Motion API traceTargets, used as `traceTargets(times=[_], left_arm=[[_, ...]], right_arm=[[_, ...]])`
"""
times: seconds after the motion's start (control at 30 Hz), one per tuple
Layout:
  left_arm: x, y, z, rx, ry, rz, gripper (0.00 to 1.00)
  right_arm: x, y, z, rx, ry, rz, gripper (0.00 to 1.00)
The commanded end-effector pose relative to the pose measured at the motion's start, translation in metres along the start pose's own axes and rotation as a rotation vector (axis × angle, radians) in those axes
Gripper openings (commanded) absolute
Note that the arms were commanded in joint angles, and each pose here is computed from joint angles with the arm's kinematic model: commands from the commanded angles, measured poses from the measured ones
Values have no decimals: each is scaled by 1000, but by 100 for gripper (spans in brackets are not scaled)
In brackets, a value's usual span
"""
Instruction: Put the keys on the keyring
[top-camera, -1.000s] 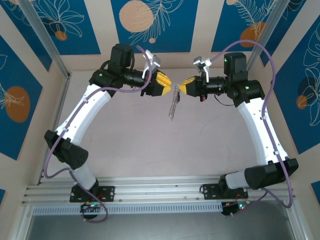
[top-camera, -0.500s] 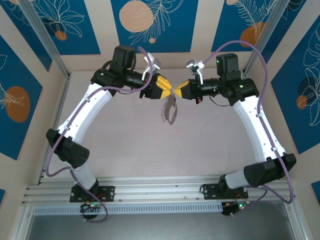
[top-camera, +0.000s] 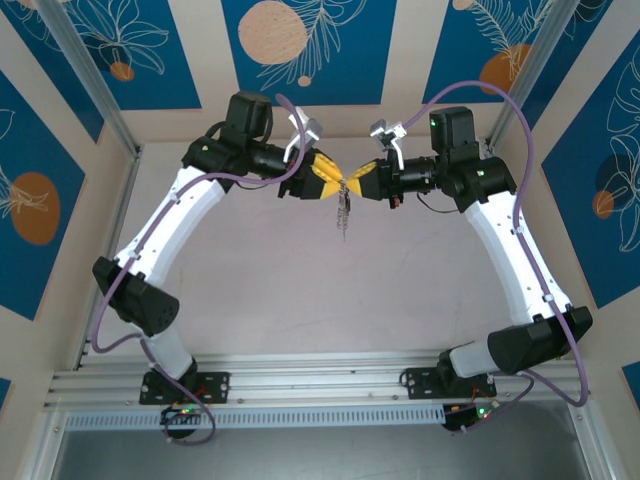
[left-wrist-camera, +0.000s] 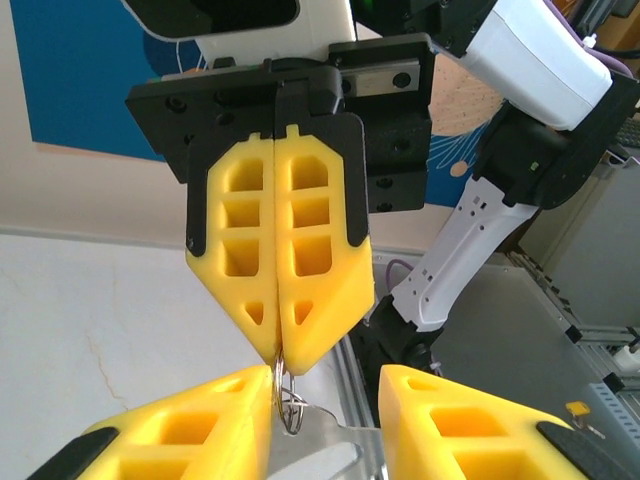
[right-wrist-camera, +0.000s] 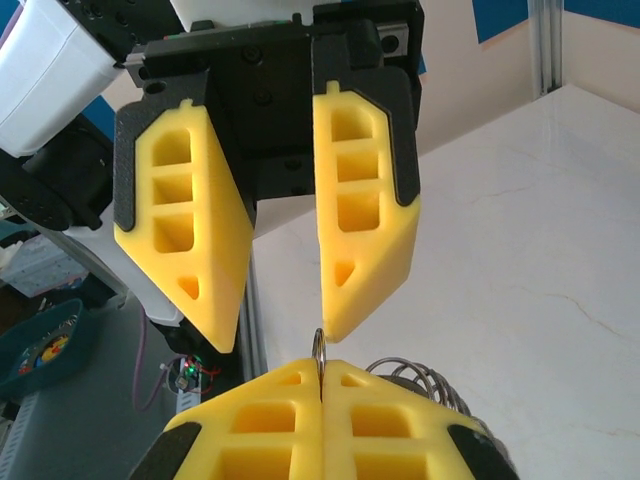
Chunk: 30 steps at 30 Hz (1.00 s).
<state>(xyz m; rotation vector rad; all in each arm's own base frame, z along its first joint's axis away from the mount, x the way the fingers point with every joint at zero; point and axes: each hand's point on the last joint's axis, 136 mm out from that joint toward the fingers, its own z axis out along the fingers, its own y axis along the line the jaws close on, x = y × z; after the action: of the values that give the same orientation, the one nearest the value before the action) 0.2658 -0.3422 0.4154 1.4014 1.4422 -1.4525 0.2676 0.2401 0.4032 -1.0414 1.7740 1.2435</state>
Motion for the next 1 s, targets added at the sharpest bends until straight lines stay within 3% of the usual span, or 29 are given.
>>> traceTargets(times=[0.0,0.5,0.77,0.87,0.97], left_arm=[[0,-2,-1,30,-3,7,32],[-4,-2,5,46,-13,10,29],[-4,-1,7,54,-14,7,13],[-5,-1,9,53,-14,7,0],[-5,1,11,43,-14,7,0]], right_arm=[[-11,10,-2,-23,-21,-37,0],[-10,12,3,-40,-18,-35,0],[-10,13,4,-46,-16,-34,0],[-10,14,5,-49,-15,-37,0],[-13,13,4,-35,-23,-38,0]])
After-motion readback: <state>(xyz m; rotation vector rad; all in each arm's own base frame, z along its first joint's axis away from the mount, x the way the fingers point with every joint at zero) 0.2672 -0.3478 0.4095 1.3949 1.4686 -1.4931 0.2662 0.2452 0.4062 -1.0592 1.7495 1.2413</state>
